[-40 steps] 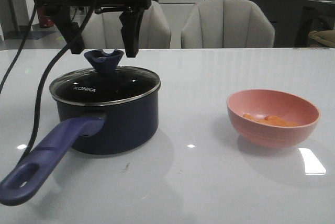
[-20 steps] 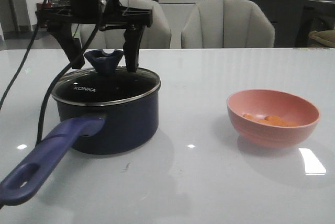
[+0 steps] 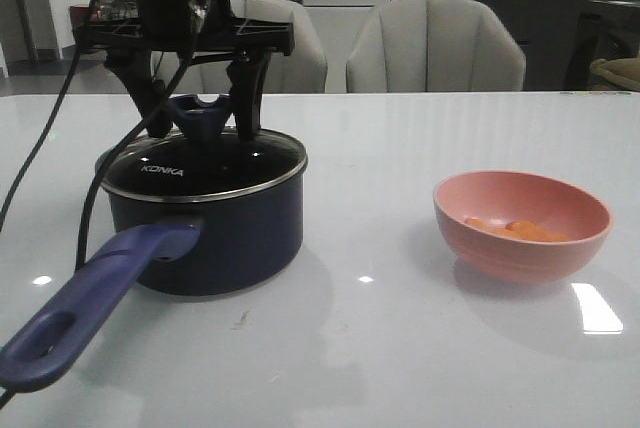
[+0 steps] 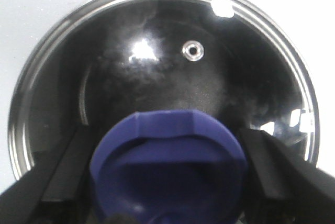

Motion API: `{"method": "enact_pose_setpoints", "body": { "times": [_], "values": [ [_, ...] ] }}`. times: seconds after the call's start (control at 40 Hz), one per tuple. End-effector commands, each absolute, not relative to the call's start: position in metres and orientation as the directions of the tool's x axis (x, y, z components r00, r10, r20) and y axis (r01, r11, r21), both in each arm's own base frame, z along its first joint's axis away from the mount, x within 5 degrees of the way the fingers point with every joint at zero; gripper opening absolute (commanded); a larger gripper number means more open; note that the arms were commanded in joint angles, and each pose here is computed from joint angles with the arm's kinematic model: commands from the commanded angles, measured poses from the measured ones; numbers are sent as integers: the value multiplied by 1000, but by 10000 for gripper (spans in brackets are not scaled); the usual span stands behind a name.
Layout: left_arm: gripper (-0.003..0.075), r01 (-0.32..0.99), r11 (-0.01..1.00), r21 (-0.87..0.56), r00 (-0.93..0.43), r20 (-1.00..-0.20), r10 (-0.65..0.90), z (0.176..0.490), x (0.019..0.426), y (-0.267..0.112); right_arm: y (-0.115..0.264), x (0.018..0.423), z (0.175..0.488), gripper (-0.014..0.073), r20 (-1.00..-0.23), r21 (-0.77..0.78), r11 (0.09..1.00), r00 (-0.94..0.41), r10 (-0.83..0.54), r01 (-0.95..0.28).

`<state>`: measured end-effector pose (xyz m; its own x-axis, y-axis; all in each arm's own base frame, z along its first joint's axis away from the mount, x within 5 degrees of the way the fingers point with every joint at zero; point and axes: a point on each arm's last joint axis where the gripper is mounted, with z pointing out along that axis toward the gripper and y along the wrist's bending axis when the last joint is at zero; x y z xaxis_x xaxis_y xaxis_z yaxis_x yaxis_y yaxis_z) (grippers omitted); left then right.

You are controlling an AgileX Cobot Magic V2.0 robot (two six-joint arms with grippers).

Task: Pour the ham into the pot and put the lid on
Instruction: 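Lift the glass lid off the saucepan with the left gripper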

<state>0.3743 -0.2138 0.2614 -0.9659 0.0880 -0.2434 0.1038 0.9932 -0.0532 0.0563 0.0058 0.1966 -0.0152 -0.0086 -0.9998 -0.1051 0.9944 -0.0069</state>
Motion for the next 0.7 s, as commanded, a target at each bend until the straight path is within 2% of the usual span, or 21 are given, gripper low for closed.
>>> {"method": "enact_pose_setpoints", "body": {
  "times": [0.0, 0.35, 0.68],
  "values": [
    [342, 104, 989, -101, -941, -333, 65, 290, 372, -214, 6, 54, 207, 148, -996, -17, 995, 86, -8, -103],
    [312, 102, 990, -100, -942, -331, 64, 295, 372, -214, 6, 54, 207, 148, -996, -17, 995, 86, -8, -103],
    [312, 103, 990, -97, -906, -419, 53, 342, 372, -209, 6, 54, 207, 148, -996, -17, 995, 86, -8, -103]
  ]
}}
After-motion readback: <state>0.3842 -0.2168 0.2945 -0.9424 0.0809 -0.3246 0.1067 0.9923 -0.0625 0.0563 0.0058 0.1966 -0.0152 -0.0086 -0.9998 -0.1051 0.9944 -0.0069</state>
